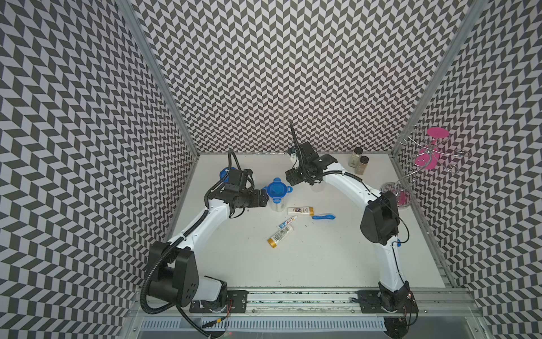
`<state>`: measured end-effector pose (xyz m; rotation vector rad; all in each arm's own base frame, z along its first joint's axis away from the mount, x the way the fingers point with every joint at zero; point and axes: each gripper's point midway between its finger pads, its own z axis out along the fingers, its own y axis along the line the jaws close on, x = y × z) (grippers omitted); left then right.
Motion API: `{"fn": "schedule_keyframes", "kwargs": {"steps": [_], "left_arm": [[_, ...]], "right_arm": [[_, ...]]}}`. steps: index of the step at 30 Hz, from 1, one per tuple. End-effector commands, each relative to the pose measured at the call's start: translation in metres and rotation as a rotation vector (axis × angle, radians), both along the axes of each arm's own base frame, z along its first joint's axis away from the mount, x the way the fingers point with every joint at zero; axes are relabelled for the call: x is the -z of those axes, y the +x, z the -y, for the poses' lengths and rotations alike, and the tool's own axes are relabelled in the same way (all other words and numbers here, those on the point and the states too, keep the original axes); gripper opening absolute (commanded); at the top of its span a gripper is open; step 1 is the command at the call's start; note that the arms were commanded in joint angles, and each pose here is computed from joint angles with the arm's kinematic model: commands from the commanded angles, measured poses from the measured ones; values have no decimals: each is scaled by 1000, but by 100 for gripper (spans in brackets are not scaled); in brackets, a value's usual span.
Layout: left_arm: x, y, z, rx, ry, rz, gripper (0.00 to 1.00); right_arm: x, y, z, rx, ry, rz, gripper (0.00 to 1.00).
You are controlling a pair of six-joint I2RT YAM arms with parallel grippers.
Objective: Pack away toiletry kits
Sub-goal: Adjust the lid on the container.
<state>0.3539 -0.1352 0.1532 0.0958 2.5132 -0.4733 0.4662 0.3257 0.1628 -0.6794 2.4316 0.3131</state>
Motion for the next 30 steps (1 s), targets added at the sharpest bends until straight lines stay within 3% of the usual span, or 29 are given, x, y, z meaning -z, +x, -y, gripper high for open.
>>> {"fn": "schedule_keyframes", "kwargs": {"steps": [1, 30], "left_arm": [[-7, 10, -2, -10, 36, 22, 90], [-5, 47, -9, -40, 82, 39, 89]], "right_arm": [[-5, 4, -9, -31, 11, 27, 74], [-5, -29, 13, -28, -32, -23, 71]]}}
